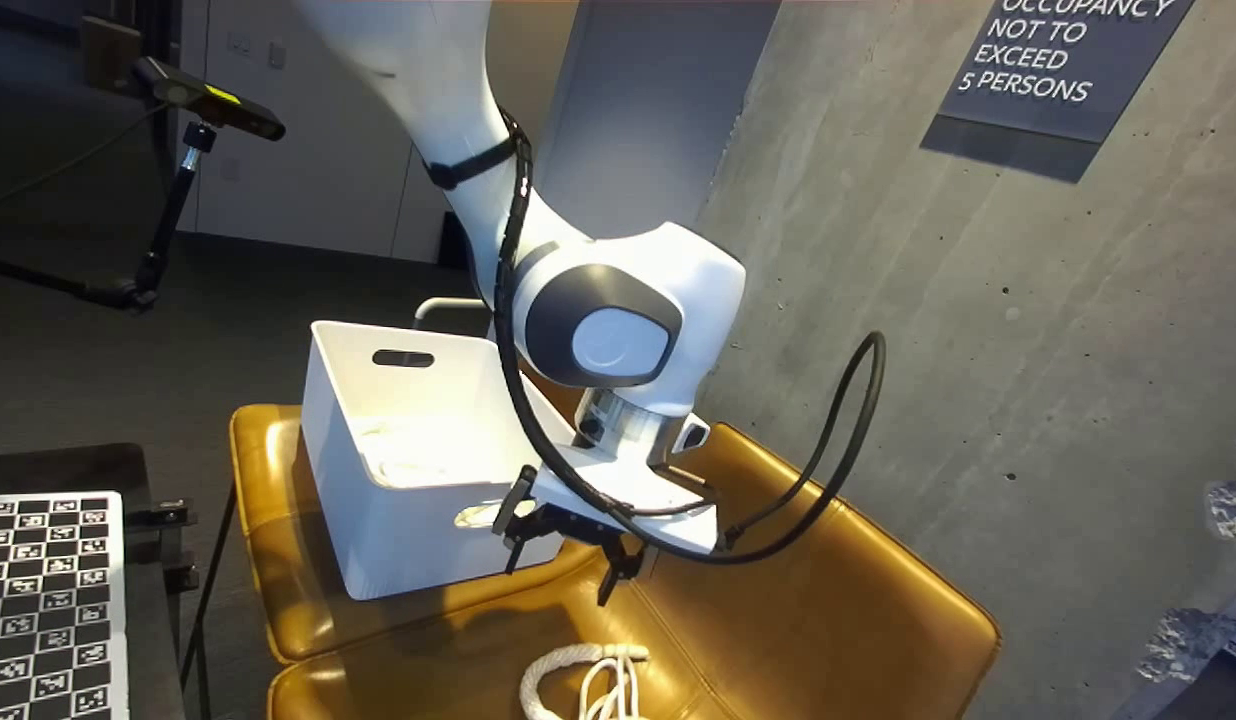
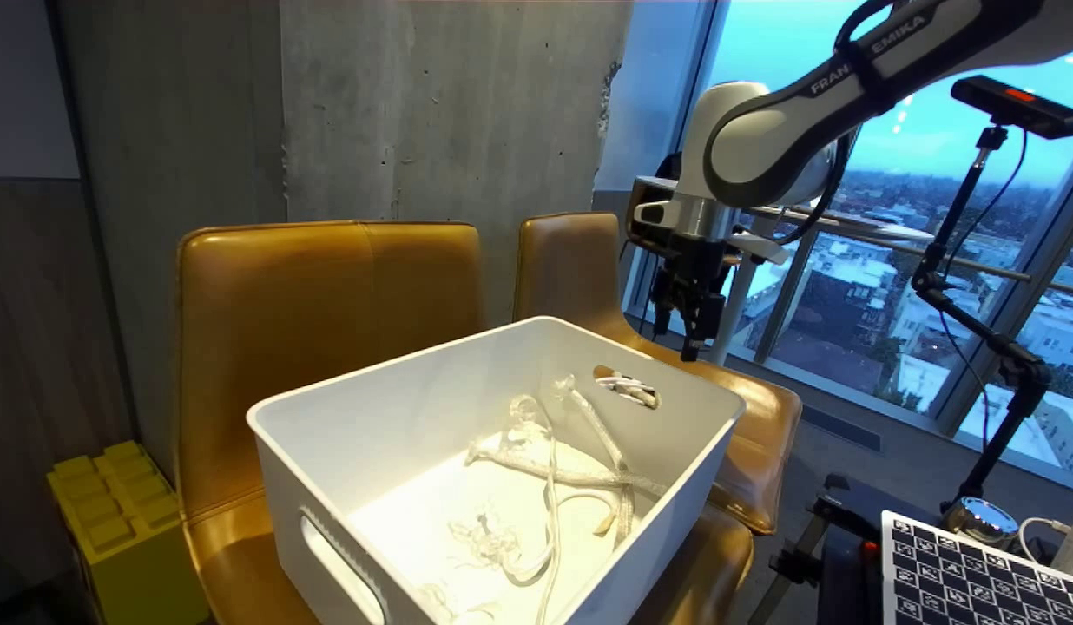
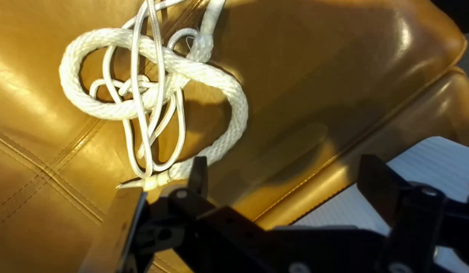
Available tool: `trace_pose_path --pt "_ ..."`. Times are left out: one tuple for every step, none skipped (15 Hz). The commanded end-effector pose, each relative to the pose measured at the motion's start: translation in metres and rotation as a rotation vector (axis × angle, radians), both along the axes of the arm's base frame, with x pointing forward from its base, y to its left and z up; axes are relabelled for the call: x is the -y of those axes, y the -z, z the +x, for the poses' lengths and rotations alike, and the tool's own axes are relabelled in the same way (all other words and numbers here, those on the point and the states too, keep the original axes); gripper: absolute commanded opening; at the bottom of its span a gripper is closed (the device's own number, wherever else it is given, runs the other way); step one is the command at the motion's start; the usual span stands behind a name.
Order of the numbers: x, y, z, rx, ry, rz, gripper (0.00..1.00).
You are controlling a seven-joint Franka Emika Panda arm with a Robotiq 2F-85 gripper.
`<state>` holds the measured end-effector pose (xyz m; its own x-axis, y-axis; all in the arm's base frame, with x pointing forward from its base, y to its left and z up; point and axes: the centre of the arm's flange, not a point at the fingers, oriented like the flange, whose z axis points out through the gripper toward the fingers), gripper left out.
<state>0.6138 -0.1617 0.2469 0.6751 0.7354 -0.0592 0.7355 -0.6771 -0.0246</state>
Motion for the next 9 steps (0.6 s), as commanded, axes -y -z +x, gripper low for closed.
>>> trace_pose_path --pt "0.009 0.039 0.015 -0.004 -0.074 -0.019 1.00" --pt "0.009 0.052 0.016 -0.006 -0.086 -0.025 1.00" --pt "0.010 0.066 0.016 -0.007 -0.101 -0.036 1.00" --pt "0.012 0.079 0.017 -0.009 -0.116 -0.047 1.00" --pt "0.014 0.091 0.017 -0.013 -0.133 -0.059 1.00" --pt "0.016 0.103 0.018 -0.011 -0.150 -0.071 1.00" --pt "0.018 0.113 0.020 -0.010 -0.165 -0.085 1.00" --pt "0.018 0.124 0.020 -0.010 -0.175 -0.095 1.00" --pt "0.019 0.133 0.021 -0.010 -0.184 -0.101 1.00"
